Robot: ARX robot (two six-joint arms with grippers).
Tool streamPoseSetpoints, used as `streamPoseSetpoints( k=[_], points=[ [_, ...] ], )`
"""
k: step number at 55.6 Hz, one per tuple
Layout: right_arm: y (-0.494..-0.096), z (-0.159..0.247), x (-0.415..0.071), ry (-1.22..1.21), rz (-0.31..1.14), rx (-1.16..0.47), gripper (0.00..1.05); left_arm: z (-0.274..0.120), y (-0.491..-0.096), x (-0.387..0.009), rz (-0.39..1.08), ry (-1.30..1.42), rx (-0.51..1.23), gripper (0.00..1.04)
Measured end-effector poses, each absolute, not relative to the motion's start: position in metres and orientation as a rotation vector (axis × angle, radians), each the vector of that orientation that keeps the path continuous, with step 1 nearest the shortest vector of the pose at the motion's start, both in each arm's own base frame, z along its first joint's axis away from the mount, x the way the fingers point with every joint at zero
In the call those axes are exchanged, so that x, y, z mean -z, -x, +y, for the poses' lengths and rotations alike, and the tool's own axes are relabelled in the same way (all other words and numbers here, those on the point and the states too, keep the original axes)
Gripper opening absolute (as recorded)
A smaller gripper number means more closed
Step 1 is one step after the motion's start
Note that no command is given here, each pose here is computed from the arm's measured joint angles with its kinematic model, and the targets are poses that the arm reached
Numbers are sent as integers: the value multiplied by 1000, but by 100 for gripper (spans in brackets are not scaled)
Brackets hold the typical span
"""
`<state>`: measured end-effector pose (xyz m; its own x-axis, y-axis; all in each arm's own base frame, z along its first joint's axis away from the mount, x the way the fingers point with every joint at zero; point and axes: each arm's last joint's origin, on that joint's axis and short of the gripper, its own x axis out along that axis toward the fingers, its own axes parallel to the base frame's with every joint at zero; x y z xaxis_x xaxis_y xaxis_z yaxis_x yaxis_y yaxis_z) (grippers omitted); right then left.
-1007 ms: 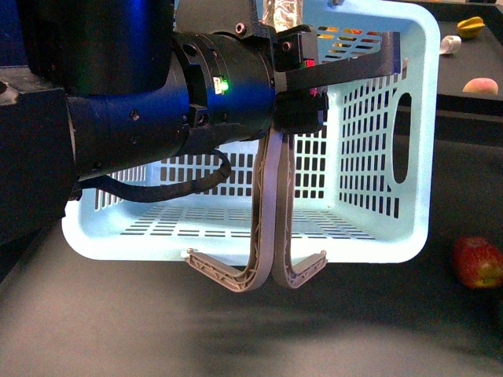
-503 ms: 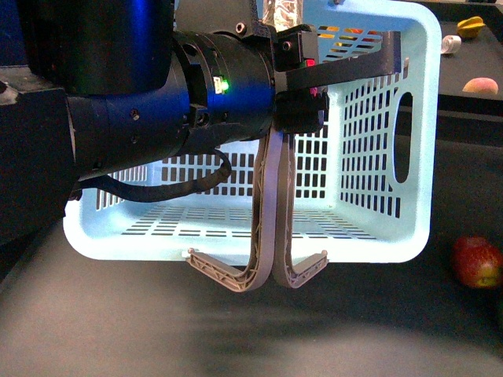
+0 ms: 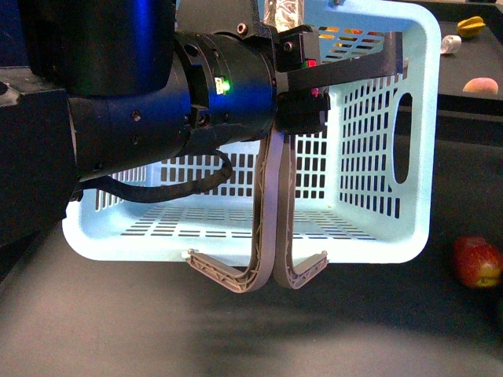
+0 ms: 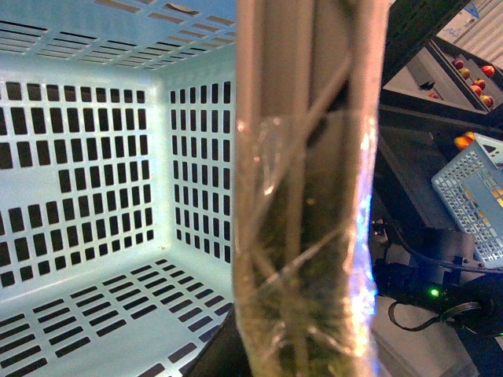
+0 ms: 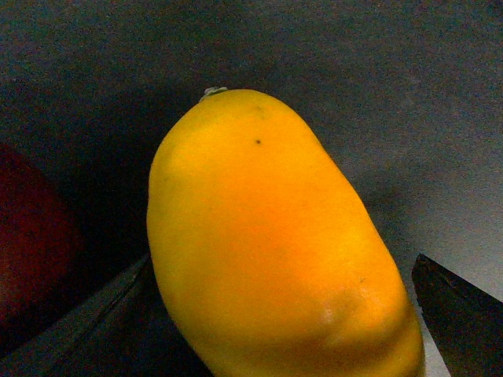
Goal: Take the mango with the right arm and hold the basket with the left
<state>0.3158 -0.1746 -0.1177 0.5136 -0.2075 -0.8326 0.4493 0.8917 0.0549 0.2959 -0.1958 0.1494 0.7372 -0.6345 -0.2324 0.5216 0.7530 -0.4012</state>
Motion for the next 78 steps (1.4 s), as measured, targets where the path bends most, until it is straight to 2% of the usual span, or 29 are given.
streamPoseSetpoints(
  k=[12, 22, 30, 42, 54, 62, 71, 78],
  points=[
    [-317, -179, 122, -281, 957, 417, 96, -196, -296, -149, 370, 322, 647, 6],
    [-315, -182, 123, -283, 957, 426, 75, -196, -296, -149, 370, 322, 647, 6],
    [-313, -186, 122, -297, 952, 426, 66, -196, -296, -149, 370, 322, 647, 6],
    [-308, -182, 96, -347, 904, 376, 64, -196, -296, -149, 370, 322, 647, 6],
    [-320, -173, 28, -405, 741, 283, 64, -196, -296, -149, 370, 322, 647, 6],
    [-325, -150, -27, -424, 632, 160, 64, -196, -296, -149, 371, 322, 648, 6],
    [-324, -75, -107, -415, 497, -142, 64, -196, -296, -149, 371, 322, 647, 6],
    [-321, -26, -137, -385, 450, -309, 64, -196, -296, -149, 370, 322, 646, 6]
  ],
)
